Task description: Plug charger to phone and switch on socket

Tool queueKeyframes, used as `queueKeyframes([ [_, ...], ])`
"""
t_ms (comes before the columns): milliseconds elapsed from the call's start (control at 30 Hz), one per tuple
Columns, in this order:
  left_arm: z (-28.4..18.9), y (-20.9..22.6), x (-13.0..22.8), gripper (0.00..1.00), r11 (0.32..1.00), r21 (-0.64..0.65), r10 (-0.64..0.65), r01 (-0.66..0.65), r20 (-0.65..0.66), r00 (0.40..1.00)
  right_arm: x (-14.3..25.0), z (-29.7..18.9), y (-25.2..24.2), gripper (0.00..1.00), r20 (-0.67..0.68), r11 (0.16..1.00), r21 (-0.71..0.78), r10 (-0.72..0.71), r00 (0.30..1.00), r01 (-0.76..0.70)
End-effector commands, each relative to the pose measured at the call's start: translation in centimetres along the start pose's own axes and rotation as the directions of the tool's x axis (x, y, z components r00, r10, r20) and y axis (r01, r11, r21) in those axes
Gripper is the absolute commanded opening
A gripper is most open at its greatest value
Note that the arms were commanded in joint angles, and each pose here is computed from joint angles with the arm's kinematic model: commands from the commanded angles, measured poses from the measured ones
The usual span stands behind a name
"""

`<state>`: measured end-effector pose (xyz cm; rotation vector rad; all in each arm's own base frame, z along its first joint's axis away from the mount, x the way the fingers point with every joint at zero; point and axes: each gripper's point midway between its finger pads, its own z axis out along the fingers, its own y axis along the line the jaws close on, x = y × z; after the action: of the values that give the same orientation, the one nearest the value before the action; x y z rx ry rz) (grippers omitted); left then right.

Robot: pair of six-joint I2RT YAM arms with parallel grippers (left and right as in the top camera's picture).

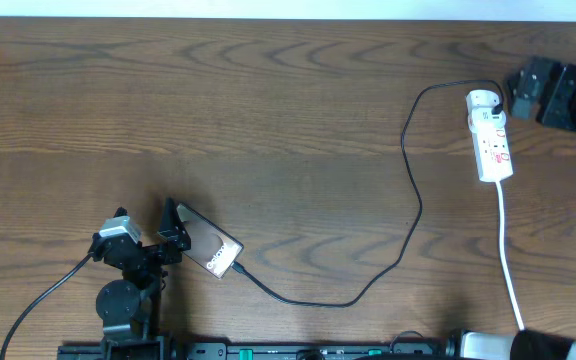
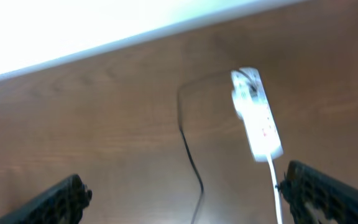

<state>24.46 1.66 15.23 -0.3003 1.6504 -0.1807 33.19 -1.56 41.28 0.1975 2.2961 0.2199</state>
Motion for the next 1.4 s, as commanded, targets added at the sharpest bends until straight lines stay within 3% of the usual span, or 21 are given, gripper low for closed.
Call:
queueKeyframes([
  [0, 0.0, 0.4, 1.4, 0.89, 1.000, -0.011, 0.018, -0.018, -0.046, 0.999, -0.9, -2.8, 3.0, 0.99, 0.135, 0.994, -0.080, -0.057, 0.989, 0.068],
  [333, 0.0, 0.4, 1.4, 0.88, 1.000, -0.011, 0.018, -0.018, -0.046, 0.999, -2.6, -6.7, 6.2, 0.99, 0.563, 0.958, -0.130, -0.141, 0.814, 0.256],
  [600, 0.0, 0.4, 1.4, 0.88, 1.000, -0.011, 0.018, -0.018, -0.046, 0.999, 1.2, -8.4, 5.7, 0.99, 0.792, 0.932, -0.059, -0.176, 0.585, 0.359],
  [800, 0.0, 0.4, 1.4, 0.89, 1.000, -0.011, 0.018, -0.018, -0.046, 0.999, 5.2, -7.5, 4.8, 0.99, 0.874, 0.913, 0.016, -0.210, 0.437, 0.408],
  [933, 0.0, 0.4, 1.4, 0.88, 1.000, -0.011, 0.018, -0.018, -0.046, 0.999, 8.1, -5.4, 4.2, 0.99, 0.884, 0.897, 0.054, -0.247, 0.397, 0.438],
  [1367, 0.0, 0.4, 1.4, 0.88, 1.000, -0.011, 0.018, -0.018, -0.046, 0.999, 16.9, 1.6, 1.6, 0.99, 0.876, 0.876, 0.118, -0.314, 0.367, 0.467],
])
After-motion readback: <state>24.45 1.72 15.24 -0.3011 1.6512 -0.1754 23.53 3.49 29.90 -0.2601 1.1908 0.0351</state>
